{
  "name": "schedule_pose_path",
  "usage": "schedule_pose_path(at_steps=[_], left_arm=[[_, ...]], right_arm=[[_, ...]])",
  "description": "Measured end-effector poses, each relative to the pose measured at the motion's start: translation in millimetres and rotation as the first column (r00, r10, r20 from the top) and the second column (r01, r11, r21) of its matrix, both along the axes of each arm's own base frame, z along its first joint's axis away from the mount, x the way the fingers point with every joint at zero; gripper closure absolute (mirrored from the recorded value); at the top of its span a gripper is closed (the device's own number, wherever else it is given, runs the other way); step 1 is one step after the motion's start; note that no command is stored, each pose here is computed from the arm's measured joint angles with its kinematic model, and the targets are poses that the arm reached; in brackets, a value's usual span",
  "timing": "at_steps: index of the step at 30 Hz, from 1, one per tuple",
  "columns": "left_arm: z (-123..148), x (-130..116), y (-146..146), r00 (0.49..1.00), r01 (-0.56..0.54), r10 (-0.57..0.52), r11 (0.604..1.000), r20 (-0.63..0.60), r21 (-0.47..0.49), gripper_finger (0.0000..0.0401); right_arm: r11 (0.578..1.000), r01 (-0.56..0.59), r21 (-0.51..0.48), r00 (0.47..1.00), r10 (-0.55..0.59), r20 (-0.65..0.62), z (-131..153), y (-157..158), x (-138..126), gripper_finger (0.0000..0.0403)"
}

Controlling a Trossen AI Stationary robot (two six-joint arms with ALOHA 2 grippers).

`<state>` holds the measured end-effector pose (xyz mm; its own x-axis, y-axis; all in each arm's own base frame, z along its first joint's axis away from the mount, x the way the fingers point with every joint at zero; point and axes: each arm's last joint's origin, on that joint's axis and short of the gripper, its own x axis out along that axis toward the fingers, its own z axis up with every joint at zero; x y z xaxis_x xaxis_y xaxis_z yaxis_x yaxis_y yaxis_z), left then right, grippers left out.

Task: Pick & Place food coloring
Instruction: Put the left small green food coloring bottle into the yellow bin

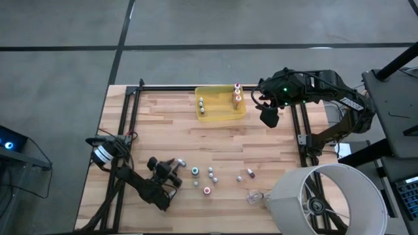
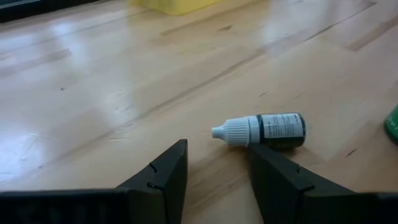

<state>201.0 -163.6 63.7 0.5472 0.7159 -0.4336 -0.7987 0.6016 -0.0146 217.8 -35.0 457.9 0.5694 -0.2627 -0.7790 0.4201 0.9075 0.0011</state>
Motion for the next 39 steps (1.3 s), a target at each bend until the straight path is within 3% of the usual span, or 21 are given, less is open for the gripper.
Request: schedule_pose_path(at_steps=[16, 30, 39], left_arm=[[12, -12, 12, 0.998, 0.050, -0.049, 0.999, 0.045, -0.009, 0.0262], [20, -27, 26, 0.981, 0.192, -0.191, 0.980, 0.035, -0.050, 0.0262], [16, -32, 31, 0.949, 0.315, -0.313, 0.947, 0.030, -0.058, 0.0262]], right_arm=[[1.000, -0.004, -0.003, 1.000, 0.004, 0.004, -1, -1, 4, 0.0229], [1.000, -0.020, -0.014, 1.000, 0.020, -0.006, -2, -1, 7, 0.0229], [1.000, -0.024, -0.017, 1.000, 0.024, -0.007, -2, -1, 7, 0.0229]])
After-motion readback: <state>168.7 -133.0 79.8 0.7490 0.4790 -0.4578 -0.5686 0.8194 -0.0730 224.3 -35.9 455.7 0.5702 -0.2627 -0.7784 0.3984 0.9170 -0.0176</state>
